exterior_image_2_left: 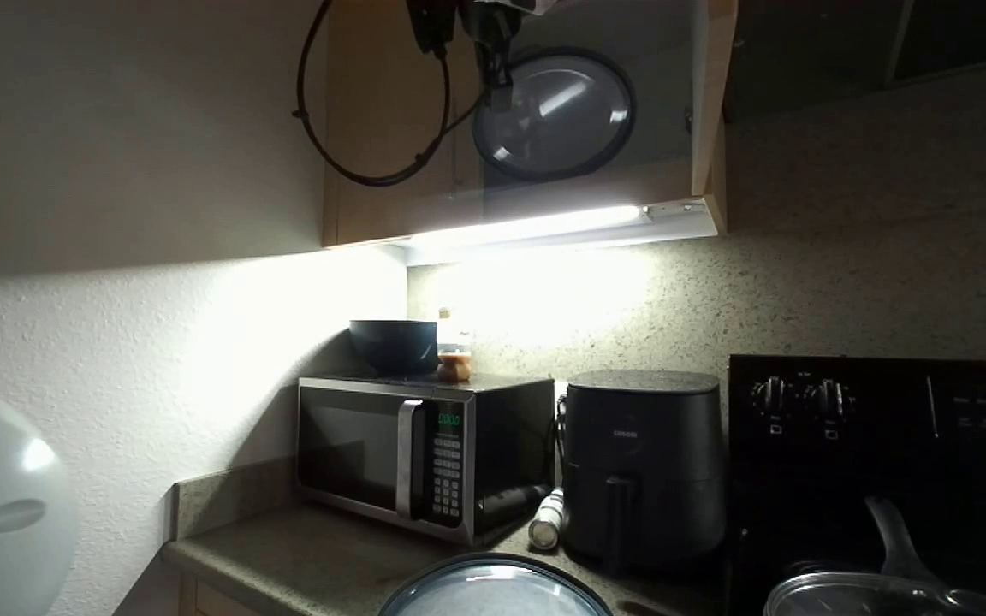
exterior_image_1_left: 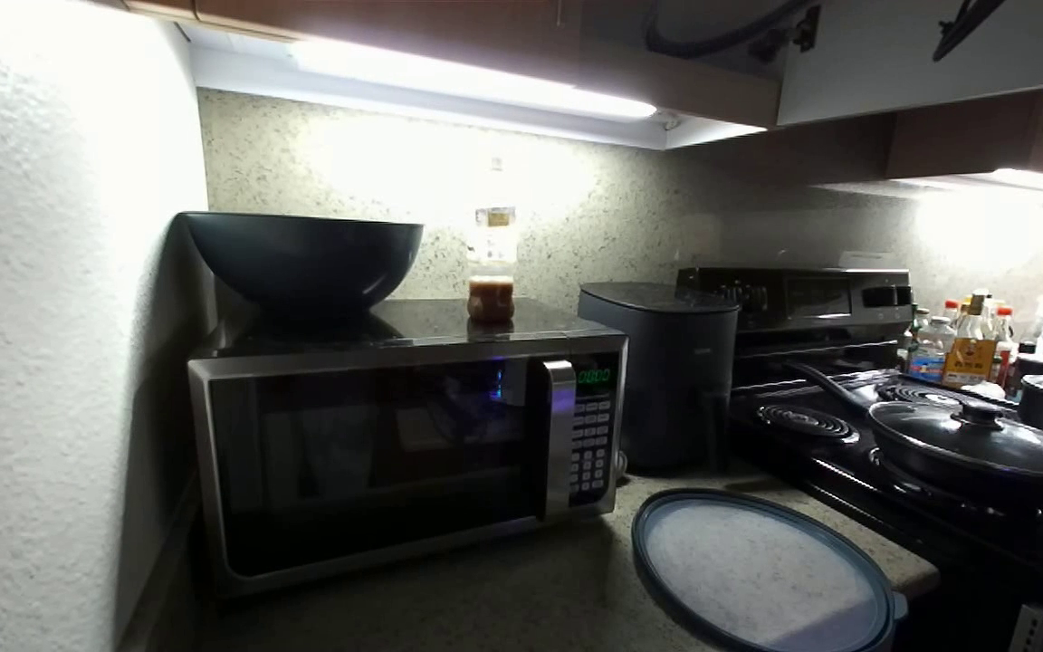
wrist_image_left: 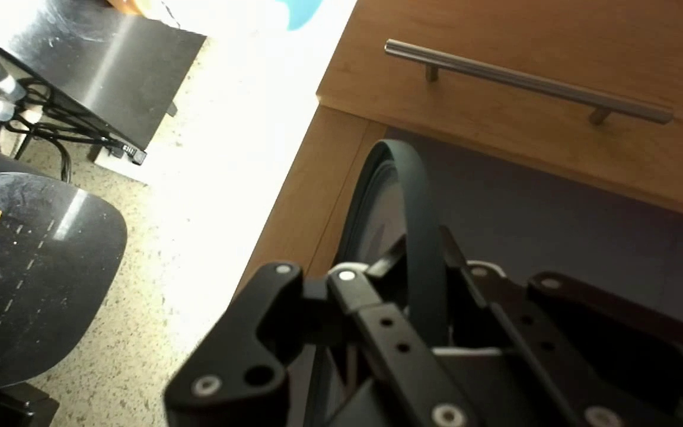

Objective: Pick up the lid from the cabinet and put it on the counter

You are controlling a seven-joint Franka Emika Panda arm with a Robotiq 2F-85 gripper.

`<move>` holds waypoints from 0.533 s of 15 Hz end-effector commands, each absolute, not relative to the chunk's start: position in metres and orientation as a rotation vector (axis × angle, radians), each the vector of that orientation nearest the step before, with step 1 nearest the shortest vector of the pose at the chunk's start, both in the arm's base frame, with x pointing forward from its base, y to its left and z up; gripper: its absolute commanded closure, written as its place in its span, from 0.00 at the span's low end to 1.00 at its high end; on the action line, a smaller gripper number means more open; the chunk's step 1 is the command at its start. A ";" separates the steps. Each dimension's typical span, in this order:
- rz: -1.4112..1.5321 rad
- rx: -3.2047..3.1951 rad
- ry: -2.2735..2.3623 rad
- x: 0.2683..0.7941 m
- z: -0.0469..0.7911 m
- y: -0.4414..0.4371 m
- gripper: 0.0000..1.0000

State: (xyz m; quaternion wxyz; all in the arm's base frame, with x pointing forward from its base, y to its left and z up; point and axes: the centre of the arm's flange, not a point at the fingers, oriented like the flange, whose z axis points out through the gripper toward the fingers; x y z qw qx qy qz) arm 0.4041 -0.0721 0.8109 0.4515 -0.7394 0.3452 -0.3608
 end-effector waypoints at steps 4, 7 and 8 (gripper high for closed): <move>-0.887 -1.833 0.856 0.408 0.809 -0.071 0.92; -0.875 -1.905 0.857 0.403 0.802 -0.055 0.92; -0.856 -1.953 0.831 0.399 0.797 -0.041 0.92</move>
